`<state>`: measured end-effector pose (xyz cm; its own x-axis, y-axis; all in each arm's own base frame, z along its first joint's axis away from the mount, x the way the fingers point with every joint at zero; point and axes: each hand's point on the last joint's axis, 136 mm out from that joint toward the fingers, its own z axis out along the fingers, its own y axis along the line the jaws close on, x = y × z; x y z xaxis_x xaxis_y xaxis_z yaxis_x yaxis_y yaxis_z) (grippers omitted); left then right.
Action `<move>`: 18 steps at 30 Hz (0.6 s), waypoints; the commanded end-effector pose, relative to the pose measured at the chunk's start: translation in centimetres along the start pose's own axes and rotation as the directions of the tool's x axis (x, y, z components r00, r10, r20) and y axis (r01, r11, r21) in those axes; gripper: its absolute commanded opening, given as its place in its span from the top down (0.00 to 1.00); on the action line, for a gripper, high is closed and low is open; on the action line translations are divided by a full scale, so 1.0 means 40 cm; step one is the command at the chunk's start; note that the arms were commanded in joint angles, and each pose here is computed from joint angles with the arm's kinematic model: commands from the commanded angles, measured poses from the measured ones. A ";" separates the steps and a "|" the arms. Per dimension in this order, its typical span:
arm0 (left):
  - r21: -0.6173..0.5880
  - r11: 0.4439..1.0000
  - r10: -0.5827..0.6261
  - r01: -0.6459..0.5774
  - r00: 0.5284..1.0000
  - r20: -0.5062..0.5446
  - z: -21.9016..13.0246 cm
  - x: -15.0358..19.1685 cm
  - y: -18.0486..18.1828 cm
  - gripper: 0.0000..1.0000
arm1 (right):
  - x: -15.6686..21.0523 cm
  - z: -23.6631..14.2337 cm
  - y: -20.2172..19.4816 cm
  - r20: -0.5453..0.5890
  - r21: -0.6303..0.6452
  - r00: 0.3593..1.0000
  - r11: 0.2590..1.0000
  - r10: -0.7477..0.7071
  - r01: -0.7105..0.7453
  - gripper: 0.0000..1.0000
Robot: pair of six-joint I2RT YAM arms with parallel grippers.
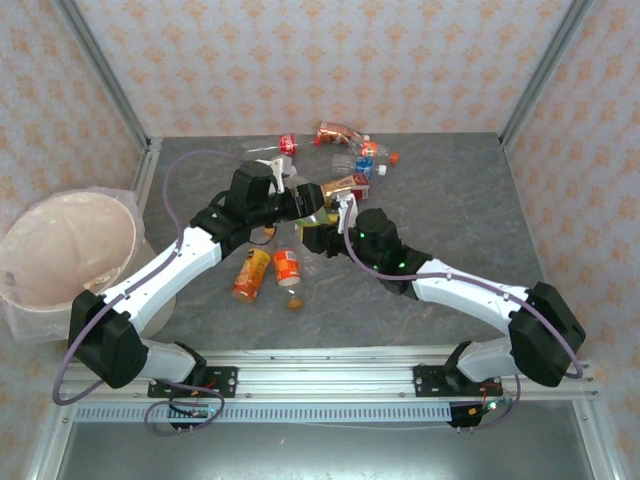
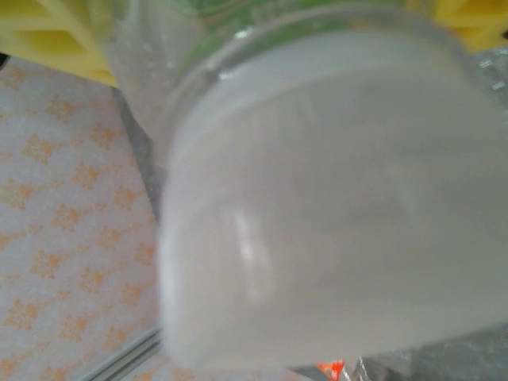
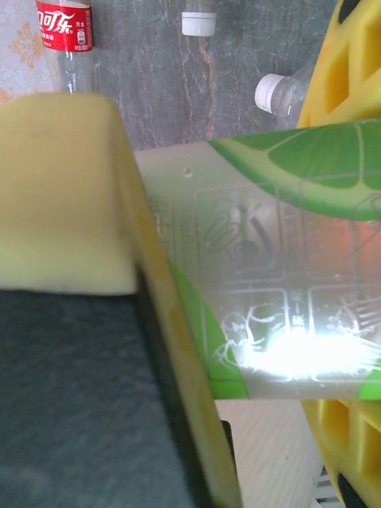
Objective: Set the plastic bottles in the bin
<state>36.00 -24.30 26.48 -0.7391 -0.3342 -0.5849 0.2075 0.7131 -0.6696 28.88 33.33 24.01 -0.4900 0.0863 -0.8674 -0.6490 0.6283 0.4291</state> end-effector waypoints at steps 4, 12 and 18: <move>0.065 0.997 0.043 -0.046 0.998 0.045 -0.027 -0.018 -0.040 0.42 | -0.068 0.010 0.050 0.037 -0.058 0.999 0.998 -0.037 0.039 0.38; -0.077 0.997 0.041 -0.029 0.986 0.159 -0.073 -0.078 0.003 0.45 | -0.050 0.005 0.031 -0.029 -0.016 0.995 0.995 -0.100 0.100 0.02; -0.252 0.968 0.059 0.008 0.964 0.259 -0.142 -0.128 0.061 0.45 | -0.063 -0.029 0.000 0.006 0.064 0.990 0.988 -0.142 0.141 0.01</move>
<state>36.46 -20.54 28.23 -0.6269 -0.4112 -0.6618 0.1154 0.7910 -0.6009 29.35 33.57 25.11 -0.4473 -0.0011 -0.8944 -0.6793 0.6509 0.3390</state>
